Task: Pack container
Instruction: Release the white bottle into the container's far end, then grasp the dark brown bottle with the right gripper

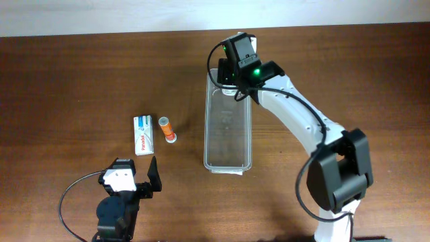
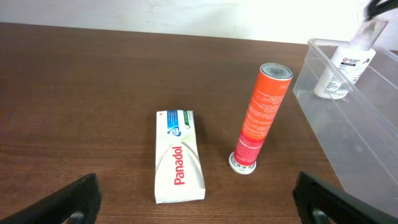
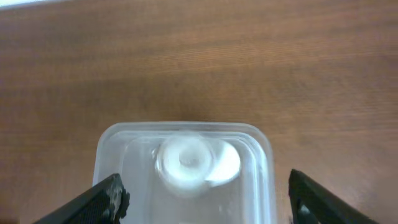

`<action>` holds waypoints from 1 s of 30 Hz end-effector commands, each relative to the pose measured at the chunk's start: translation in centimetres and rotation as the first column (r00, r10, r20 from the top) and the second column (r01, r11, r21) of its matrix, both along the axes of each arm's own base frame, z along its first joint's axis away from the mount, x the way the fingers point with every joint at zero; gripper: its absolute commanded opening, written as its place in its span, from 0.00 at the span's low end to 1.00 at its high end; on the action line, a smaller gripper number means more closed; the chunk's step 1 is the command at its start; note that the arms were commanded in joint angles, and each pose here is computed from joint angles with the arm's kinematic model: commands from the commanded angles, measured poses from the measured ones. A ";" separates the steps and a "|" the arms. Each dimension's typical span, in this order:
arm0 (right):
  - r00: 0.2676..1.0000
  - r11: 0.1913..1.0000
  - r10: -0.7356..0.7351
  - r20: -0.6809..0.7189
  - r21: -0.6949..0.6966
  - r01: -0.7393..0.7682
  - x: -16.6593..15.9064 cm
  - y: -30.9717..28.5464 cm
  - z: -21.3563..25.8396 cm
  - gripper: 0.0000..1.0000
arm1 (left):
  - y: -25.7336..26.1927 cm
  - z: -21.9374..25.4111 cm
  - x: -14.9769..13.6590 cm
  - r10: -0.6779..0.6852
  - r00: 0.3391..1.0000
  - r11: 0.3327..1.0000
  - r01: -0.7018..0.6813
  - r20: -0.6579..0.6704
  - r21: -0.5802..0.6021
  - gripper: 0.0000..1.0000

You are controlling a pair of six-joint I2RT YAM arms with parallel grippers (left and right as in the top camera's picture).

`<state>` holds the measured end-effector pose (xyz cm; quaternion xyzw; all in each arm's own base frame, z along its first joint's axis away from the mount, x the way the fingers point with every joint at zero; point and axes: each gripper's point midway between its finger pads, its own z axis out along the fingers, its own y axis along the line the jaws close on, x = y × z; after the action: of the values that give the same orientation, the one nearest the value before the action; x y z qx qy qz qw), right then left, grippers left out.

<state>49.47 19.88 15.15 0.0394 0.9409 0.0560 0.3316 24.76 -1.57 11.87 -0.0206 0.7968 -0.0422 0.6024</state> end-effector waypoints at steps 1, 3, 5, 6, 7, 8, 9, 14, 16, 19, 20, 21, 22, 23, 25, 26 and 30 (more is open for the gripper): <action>0.996 1.000 -0.018 0.092 0.018 0.016 -2.0 -2.0 8.9 0.77 | -0.1 0.0 0.0 -0.011 1.000 1.000 0.011 0.006 0.013 0.99; 0.998 0.999 -0.040 0.044 -0.006 0.041 -3.8 -4.1 9.7 0.80 | -0.1 0.0 0.0 -0.011 1.000 1.000 0.011 0.006 0.013 0.99; 0.996 0.996 -0.084 -0.031 -0.044 0.083 -6.0 -7.2 9.8 0.87 | -0.1 0.0 0.0 -0.011 1.000 1.000 0.011 0.006 0.012 0.99; 0.991 0.992 -0.113 -0.072 -0.063 0.108 -7.1 -8.8 9.7 0.87 | -0.1 0.0 0.0 -0.011 1.000 1.000 0.011 0.006 0.013 0.99; 0.983 0.987 -0.144 -0.111 -0.081 0.135 -8.0 -10.5 9.4 0.87 | -0.1 0.0 0.0 -0.011 1.000 1.000 0.011 0.006 0.013 0.99; 0.973 0.982 -0.176 -0.151 -0.100 0.162 -8.8 -12.1 9.0 0.87 | -0.1 0.0 0.0 -0.011 1.000 1.000 0.011 0.006 0.013 0.99; 0.960 0.975 -0.209 -0.188 -0.118 0.190 -9.4 -13.7 8.6 0.86 | -0.1 0.0 0.0 -0.011 1.000 1.000 0.011 0.006 0.012 0.99; 0.874 0.939 -0.344 -0.344 -0.152 0.309 -11.3 -19.8 5.1 0.86 | -0.1 0.0 0.0 -0.011 1.000 1.000 0.011 0.006 0.012 0.99; 0.845 0.933 -0.360 -0.395 -0.134 0.335 -11.6 -20.8 3.4 0.86 | -0.1 0.0 0.0 -0.011 1.000 1.000 0.011 0.006 0.013 0.99; 0.805 0.922 -0.385 -0.451 -0.145 0.360 -12.0 -22.0 1.0 0.79 | -0.1 0.0 0.0 -0.011 1.000 1.000 0.011 0.006 0.012 0.99; 0.791 0.918 -0.392 -0.470 -0.153 0.365 -12.2 -22.4 0.0 0.76 | -0.1 0.0 0.0 -0.011 1.000 1.000 0.011 0.006 0.013 0.99; 0.780 0.917 -0.395 -0.485 -0.160 0.365 -12.3 -22.5 -0.9 0.75 | -0.1 0.0 0.0 -0.011 1.000 1.000 0.011 0.006 0.012 0.99; 0.772 0.916 -0.397 -0.496 -0.166 0.365 -12.4 -22.7 -1.6 0.74 | -0.1 0.0 0.0 -0.011 1.000 1.000 0.011 0.006 0.012 1.00; 0.765 0.917 -0.396 -0.507 -0.171 0.361 -12.5 -22.7 -2.6 0.74 | -0.1 0.0 0.0 -0.011 1.000 1.000 0.011 0.006 0.012 0.99; 0.760 0.917 -0.396 -0.516 -0.175 0.359 -12.5 -22.7 -4.0 0.74 | -0.1 0.0 0.0 -0.011 1.000 1.000 0.011 0.006 0.012 0.99; 0.759 0.917 -0.396 -0.517 -0.175 0.359 -12.4 -22.7 -4.7 0.73 | -0.1 0.0 0.0 -0.011 1.000 1.000 0.011 0.006 0.012 0.99; 0.769 0.917 -0.396 -0.502 -0.169 0.362 -12.0 -22.7 -6.4 0.68 | -0.1 0.0 0.0 -0.011 1.000 1.000 0.011 0.006 0.012 0.99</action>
<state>37.62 -2.82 9.91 0.2297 0.9691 -0.0562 0.0703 24.76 -1.57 11.87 -0.0206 0.7968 -0.0422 0.6024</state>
